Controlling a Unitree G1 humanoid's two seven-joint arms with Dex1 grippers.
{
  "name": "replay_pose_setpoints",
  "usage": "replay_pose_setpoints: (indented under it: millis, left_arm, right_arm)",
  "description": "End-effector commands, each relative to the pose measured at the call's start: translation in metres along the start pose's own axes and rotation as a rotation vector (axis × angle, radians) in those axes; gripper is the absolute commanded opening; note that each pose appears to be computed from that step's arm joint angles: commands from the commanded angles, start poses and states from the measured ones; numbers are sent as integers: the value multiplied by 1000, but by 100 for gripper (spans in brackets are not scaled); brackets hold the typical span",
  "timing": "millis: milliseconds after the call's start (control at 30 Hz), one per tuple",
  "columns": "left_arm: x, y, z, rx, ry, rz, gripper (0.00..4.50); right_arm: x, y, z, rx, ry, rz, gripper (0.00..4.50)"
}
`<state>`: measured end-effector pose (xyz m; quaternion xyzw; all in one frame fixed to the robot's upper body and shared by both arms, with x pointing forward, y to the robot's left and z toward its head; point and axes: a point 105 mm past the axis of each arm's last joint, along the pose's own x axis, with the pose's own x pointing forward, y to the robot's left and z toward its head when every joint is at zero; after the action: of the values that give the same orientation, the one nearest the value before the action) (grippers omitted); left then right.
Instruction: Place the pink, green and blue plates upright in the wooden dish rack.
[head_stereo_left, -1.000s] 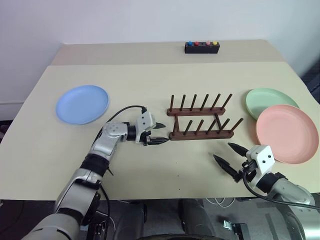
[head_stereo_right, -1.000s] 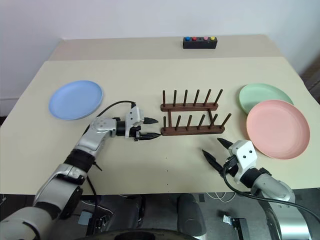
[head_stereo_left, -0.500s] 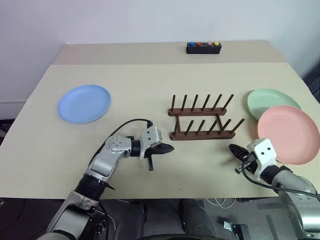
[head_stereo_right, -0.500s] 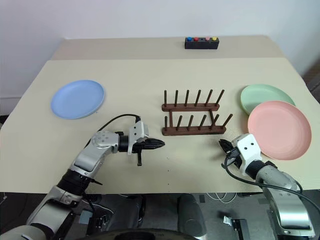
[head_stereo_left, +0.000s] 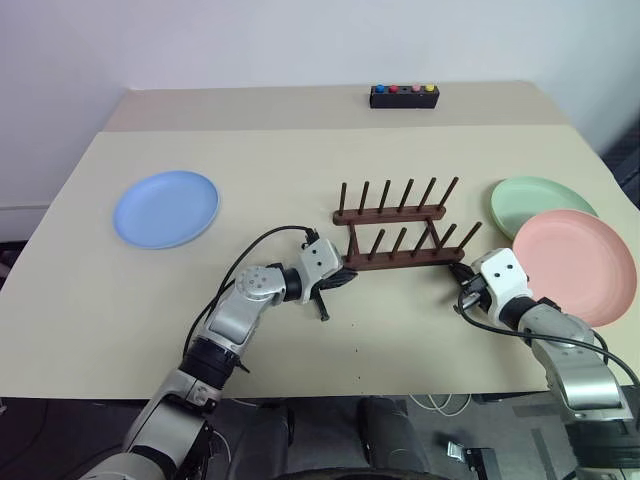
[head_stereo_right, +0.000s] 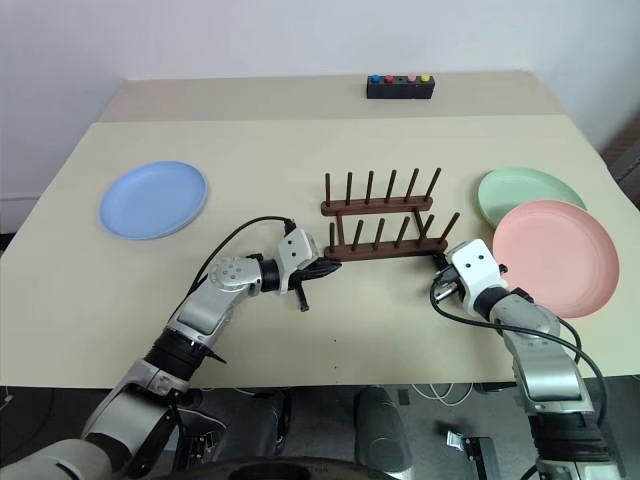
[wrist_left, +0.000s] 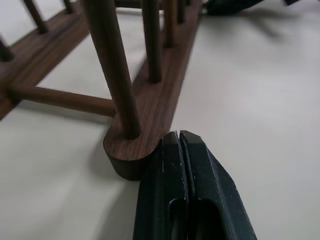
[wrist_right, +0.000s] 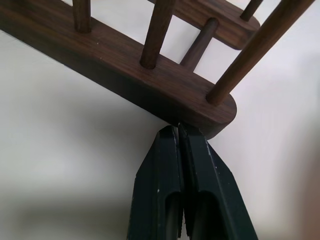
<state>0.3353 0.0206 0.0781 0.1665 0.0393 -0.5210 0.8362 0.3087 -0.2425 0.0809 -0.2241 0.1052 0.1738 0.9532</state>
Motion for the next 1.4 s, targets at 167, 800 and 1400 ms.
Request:
replay_pose_setpoints:
  millis: [167,800,1400]
  left_arm:
    - [0,26,5,31,-25,135,0]
    - [-9,14,14,10,-87,64,0]
    - [-1,-30,42,16,-248,-136,0]
  right_arm:
    - [17,-5,7,-37,-28,-31,8]
    - [-9,-3,40,-75,-111,-8,8]
    - [-72,-40,13,-112,136,-306,448]
